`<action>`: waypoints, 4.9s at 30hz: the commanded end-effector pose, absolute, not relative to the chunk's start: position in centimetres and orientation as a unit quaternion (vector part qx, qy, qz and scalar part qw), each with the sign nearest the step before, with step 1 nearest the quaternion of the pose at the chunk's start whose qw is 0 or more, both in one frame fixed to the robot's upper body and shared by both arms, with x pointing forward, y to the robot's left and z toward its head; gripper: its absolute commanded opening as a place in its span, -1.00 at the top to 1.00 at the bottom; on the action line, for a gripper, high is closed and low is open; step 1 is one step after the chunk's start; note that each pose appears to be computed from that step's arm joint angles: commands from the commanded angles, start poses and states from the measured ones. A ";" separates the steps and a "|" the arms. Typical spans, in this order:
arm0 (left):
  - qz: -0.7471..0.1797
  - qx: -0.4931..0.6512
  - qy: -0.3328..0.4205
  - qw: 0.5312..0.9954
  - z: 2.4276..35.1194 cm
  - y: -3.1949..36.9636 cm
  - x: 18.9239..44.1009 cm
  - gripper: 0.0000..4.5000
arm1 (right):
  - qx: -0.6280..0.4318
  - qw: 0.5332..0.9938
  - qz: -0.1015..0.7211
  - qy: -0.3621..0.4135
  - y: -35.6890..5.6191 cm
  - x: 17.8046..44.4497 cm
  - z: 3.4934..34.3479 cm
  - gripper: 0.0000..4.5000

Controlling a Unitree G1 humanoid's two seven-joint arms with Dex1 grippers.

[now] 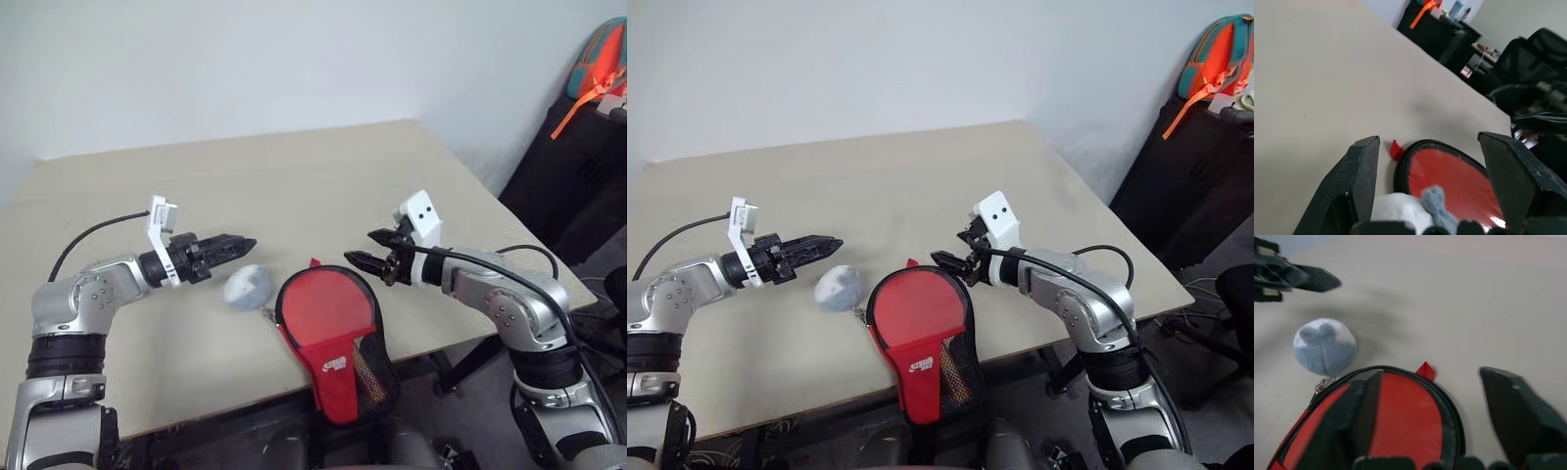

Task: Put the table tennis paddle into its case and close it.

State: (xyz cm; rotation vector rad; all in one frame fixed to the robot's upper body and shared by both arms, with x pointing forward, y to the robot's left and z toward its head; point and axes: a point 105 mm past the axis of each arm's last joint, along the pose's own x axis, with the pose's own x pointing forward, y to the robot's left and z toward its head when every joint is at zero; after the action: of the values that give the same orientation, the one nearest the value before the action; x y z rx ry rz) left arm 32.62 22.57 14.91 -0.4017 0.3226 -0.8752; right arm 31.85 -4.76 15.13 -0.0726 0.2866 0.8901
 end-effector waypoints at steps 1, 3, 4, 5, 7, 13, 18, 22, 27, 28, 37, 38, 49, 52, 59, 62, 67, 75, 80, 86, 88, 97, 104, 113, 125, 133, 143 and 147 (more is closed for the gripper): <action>-0.419 -0.176 0.128 0.882 16.3 23.8 32.5 -0.52 | -0.038 0.890 0.434 0.132 -4.0 31.6 15.2 0.06; -0.412 -0.177 0.131 0.884 16.2 24.4 32.4 -0.52 | -0.035 0.888 0.437 0.136 -3.6 31.5 14.9 0.39; -0.411 -0.177 0.130 0.884 16.1 24.6 32.4 -0.52 | -0.034 0.888 0.438 0.137 -3.4 31.5 14.7 0.57; -0.408 -0.180 0.132 0.885 16.0 24.8 32.3 -0.52 | -0.033 0.886 0.440 0.141 -3.0 31.4 14.5 0.72; -0.406 -0.183 0.135 0.885 15.7 25.0 32.3 -0.52 | -0.031 0.885 0.442 0.144 -2.5 31.4 14.1 0.98; -0.398 -0.197 0.142 0.885 14.5 24.4 32.4 -0.52 | -0.048 0.881 0.446 0.151 -1.1 31.7 12.9 0.98; -0.404 -0.219 0.155 0.875 13.0 23.2 32.2 -0.52 | -0.053 0.876 0.451 0.163 -0.2 31.8 11.4 0.98; -0.409 -0.221 0.171 0.869 11.6 22.3 31.8 -0.52 | -0.060 0.870 0.456 0.179 0.3 31.6 9.7 0.98; -0.398 -0.229 0.179 0.870 10.5 22.6 31.8 -0.52 | -0.051 0.862 0.464 0.198 1.0 31.2 8.2 0.98; -0.394 -0.231 0.179 0.872 10.4 22.9 31.8 -0.52 | -0.054 0.860 0.466 0.202 1.1 31.0 7.8 0.98; -0.382 -0.241 0.173 0.875 10.4 23.6 31.9 -0.52 | -0.052 0.856 0.464 0.222 1.1 30.7 6.4 0.98; -0.381 -0.244 0.169 0.876 10.6 23.7 31.9 -0.52 | -0.053 0.856 0.464 0.222 1.1 30.7 6.4 0.98; -0.351 -0.285 0.119 0.884 13.4 25.7 33.2 -0.52 | -0.052 0.854 0.468 0.223 1.3 30.5 6.4 0.98; -0.357 -0.292 0.132 0.878 12.5 24.9 32.8 -0.52 | -0.052 0.854 0.468 0.222 1.4 30.5 6.5 0.98; -0.367 -0.303 0.162 0.864 9.8 23.3 31.9 -0.52 | -0.050 0.855 0.466 0.221 1.4 30.7 6.7 0.98; -0.372 -0.303 0.174 0.860 9.0 22.5 31.4 -0.52 | -0.050 0.855 0.467 0.221 1.4 30.6 6.7 0.98; -0.387 -0.304 0.199 0.848 7.9 20.8 30.3 -0.52 | -0.051 0.854 0.467 0.224 1.3 30.6 6.5 0.98; -0.399 -0.298 0.211 0.841 7.8 20.2 29.9 -0.52 | -0.050 0.853 0.466 0.228 1.3 30.5 6.3 0.98; -0.404 -0.293 0.217 0.839 7.8 20.1 29.8 -0.52 | -0.052 0.852 0.469 0.226 1.3 30.4 6.1 0.98; -0.407 -0.288 0.217 0.839 7.9 20.2 30.1 -0.43 | -0.053 0.852 0.469 0.227 1.1 30.4 5.6 0.99; -0.399 -0.289 0.215 0.843 8.0 20.5 30.5 -0.25 | -0.054 0.852 0.469 0.228 1.1 30.3 5.5 1.00; -0.400 -0.284 0.220 0.843 8.1 20.8 30.9 0.99 | -0.055 0.852 0.468 0.226 1.0 30.5 5.7 1.00; -0.409 -0.279 0.223 0.839 8.1 20.5 30.8 0.99 | -0.055 0.853 0.468 0.225 1.1 30.5 5.7 1.00; -0.399 -0.303 0.199 0.842 9.9 21.8 31.3 0.70 | -0.055 0.852 0.468 0.226 1.1 30.5 5.7 1.00; -0.411 -0.307 0.223 0.829 10.7 21.6 31.2 -0.96 | -0.056 0.851 0.471 0.226 1.3 30.4 5.7 1.00; -0.420 -0.300 0.253 0.819 10.3 21.4 31.4 -0.96 | -0.055 0.853 0.467 0.225 1.2 30.5 5.7 1.00; -0.423 -0.292 0.283 0.810 9.0 20.9 31.0 -0.96 | -0.052 0.856 0.462 0.226 1.1 30.5 5.9 1.00; -0.428 -0.287 0.304 0.801 8.3 20.7 30.4 -0.96 | -0.050 0.857 0.460 0.226 1.1 30.5 5.9 1.00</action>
State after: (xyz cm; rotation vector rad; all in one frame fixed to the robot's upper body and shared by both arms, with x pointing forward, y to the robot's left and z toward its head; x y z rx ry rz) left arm 30.79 20.99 8.48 -0.6386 0.6163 -0.8959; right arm 30.33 1.22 5.50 -0.1072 0.4859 0.9757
